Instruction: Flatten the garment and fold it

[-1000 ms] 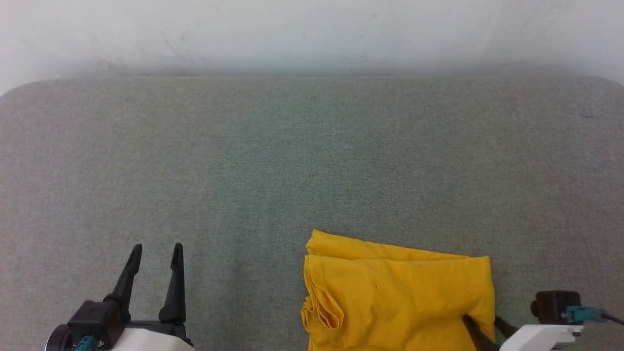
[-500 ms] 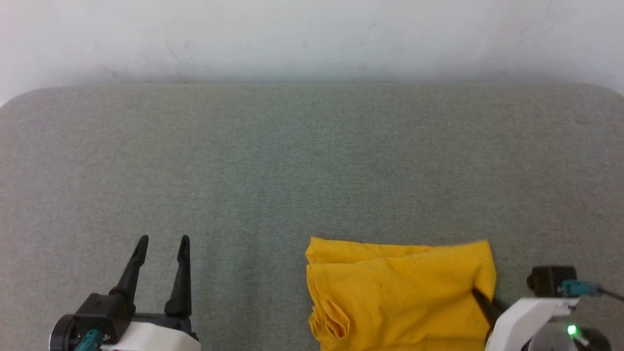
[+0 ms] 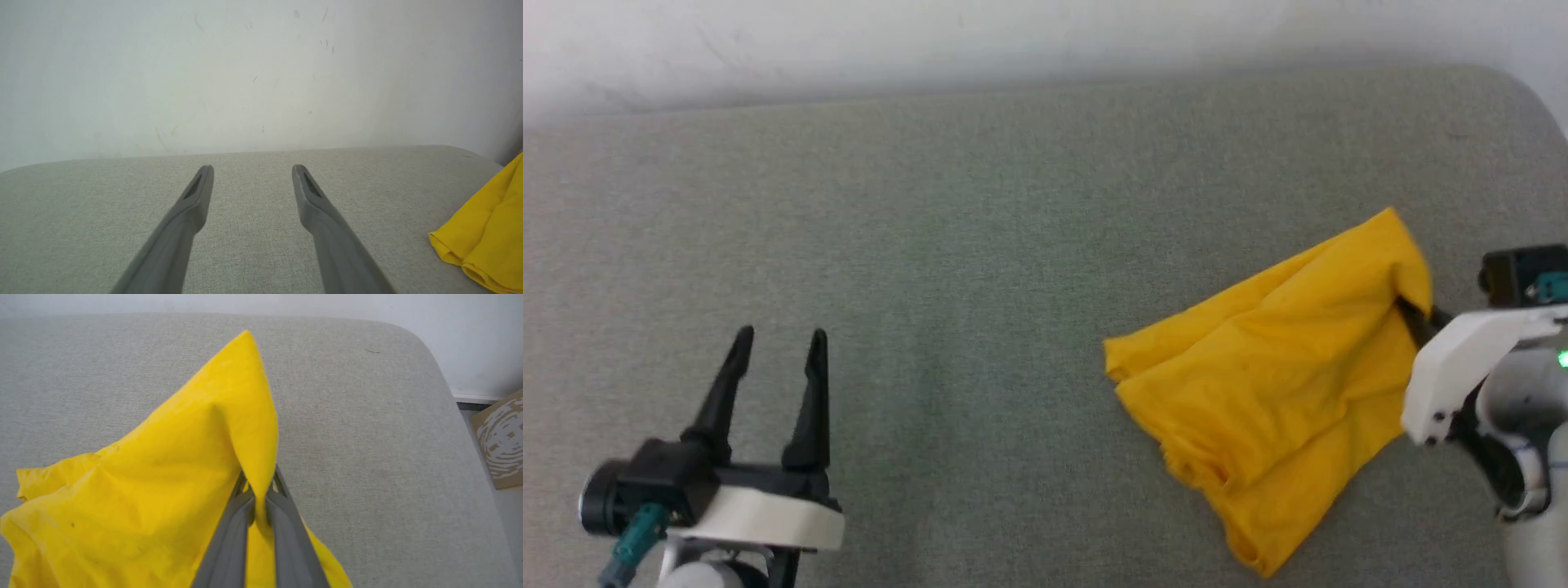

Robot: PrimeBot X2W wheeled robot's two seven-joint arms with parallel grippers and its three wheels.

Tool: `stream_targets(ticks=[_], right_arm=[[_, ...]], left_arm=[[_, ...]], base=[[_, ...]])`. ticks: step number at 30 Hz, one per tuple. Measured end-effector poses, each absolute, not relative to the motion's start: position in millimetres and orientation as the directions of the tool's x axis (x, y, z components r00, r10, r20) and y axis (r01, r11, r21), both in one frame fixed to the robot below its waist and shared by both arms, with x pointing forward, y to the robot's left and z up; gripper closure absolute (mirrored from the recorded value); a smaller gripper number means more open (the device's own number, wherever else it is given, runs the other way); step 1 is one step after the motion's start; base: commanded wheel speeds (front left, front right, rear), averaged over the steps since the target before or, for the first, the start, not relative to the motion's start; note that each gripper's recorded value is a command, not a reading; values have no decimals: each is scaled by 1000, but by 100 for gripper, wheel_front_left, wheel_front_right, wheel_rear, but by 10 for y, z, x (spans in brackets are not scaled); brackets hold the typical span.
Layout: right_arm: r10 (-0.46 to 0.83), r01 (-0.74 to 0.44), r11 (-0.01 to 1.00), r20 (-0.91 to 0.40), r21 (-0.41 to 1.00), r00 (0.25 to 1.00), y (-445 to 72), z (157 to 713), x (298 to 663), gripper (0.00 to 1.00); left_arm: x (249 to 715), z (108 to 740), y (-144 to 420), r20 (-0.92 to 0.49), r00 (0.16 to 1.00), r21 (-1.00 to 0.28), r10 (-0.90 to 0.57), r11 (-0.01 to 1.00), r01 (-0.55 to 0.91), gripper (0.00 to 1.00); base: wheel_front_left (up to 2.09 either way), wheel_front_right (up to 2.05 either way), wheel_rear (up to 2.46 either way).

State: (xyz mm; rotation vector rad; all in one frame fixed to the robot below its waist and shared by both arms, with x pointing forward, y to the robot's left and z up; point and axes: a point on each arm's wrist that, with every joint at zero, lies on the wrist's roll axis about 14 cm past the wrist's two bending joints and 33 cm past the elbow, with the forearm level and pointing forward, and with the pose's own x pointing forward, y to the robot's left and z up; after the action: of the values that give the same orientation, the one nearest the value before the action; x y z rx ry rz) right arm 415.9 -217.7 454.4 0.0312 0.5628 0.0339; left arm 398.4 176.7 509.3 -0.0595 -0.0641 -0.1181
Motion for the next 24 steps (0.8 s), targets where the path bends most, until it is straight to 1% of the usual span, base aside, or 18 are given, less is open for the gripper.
stream_targets(ticks=[6, 9, 16, 19, 22, 24], right_arm=[[-120, 75, 992, -572, -101, 812, -2774, 4512, 4361, 100], [-205, 116, 975, -584, -187, 785, -3089, 4508, 4410, 100], [-362, 188, 924, -598, -334, 716, -3659, 4468, 4455, 100], [-419, 216, 899, -604, -381, 678, -3861, 4402, 4424, 100], [-454, 244, 885, -620, -397, 639, -3994, 4284, 4374, 100], [-467, 253, 879, -623, -404, 627, -4057, 4212, 4377, 100]], left_arm=[[4320, 5083, 1691, 84, 981, -21, -176, 984, 178, 0], [4473, 5070, 1670, 95, 977, -13, -189, 981, 191, 0], [4747, 5008, 1610, 123, 968, 1, -218, 976, 219, 0], [4850, 4999, 1608, 146, 965, 2, -216, 976, 218, 0], [4926, 4947, 1606, 153, 965, 1, -215, 976, 217, 0], [4970, 4901, 1616, 152, 965, 2, -212, 977, 214, 0]], base=[[0, 0, 0], [0, 0, 0], [0, 0, 0], [0, 0, 0], [0, 0, 0], [0, 0, 0]])
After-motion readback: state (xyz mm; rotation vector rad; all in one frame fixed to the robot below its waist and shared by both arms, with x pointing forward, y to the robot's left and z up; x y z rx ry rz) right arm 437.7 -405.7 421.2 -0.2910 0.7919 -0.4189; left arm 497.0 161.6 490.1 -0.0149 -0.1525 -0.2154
